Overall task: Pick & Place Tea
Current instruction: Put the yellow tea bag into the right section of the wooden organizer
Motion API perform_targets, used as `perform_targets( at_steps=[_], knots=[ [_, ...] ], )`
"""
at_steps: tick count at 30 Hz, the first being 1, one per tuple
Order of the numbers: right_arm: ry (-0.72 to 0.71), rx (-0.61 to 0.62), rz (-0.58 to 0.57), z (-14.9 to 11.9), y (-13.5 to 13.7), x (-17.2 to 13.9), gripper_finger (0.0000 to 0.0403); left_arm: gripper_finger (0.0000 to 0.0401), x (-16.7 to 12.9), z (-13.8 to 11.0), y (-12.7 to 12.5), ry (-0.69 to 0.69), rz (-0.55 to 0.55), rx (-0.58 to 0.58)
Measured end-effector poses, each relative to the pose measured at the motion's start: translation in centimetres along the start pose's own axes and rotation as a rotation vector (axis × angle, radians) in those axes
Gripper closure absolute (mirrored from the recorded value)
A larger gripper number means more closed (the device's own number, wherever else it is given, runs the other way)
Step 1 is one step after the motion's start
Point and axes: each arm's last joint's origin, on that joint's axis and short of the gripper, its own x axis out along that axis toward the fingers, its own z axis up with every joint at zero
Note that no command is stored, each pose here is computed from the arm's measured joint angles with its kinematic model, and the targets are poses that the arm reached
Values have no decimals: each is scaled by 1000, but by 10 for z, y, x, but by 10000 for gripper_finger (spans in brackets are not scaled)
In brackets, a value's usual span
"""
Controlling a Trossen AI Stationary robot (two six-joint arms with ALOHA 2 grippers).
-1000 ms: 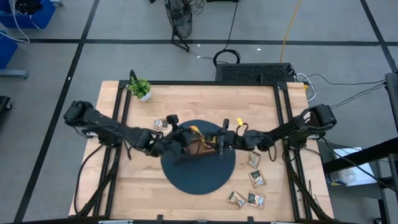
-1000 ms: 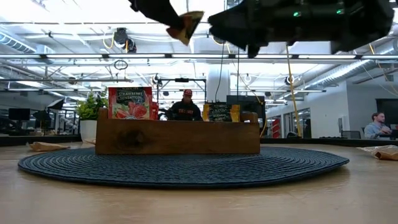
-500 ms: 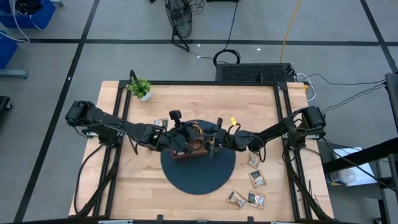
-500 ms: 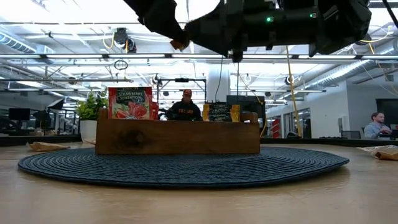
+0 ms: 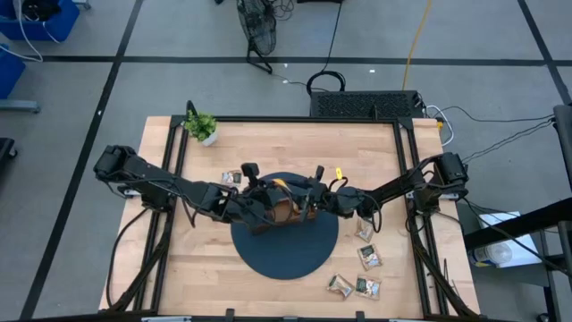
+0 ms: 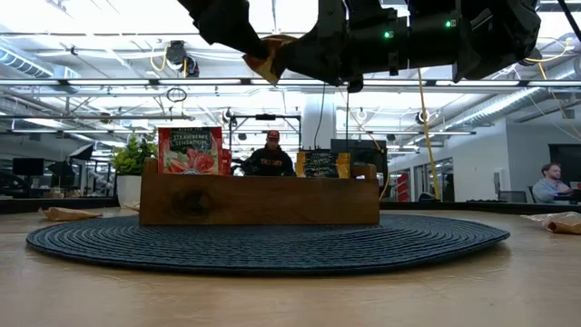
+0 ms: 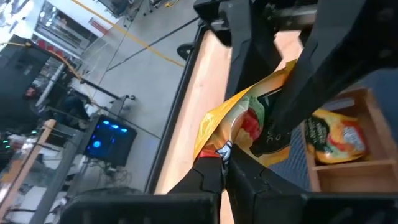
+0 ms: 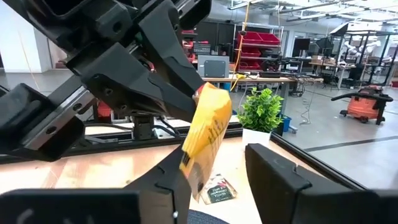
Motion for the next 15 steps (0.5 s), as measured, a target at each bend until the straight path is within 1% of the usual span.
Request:
perform_targets(
  at_steps=[4, 8, 11, 13, 15],
  knots=[
    [2, -1, 0, 0, 0, 0, 283, 395, 0, -2, 1, 20, 26, 15],
    [4, -4, 0, 0, 0, 0, 295, 389, 0, -2, 1, 17, 27, 6],
    [10, -19, 1, -1, 0, 0, 310, 393, 0, -2, 1, 17, 27, 1],
    [16, -53, 1, -2, 0, 0, 331, 395, -1, -2, 0, 15, 25, 1],
    [23, -86, 3, -3, 0, 0, 370, 392, -2, -1, -1, 12, 23, -2]
  ],
)
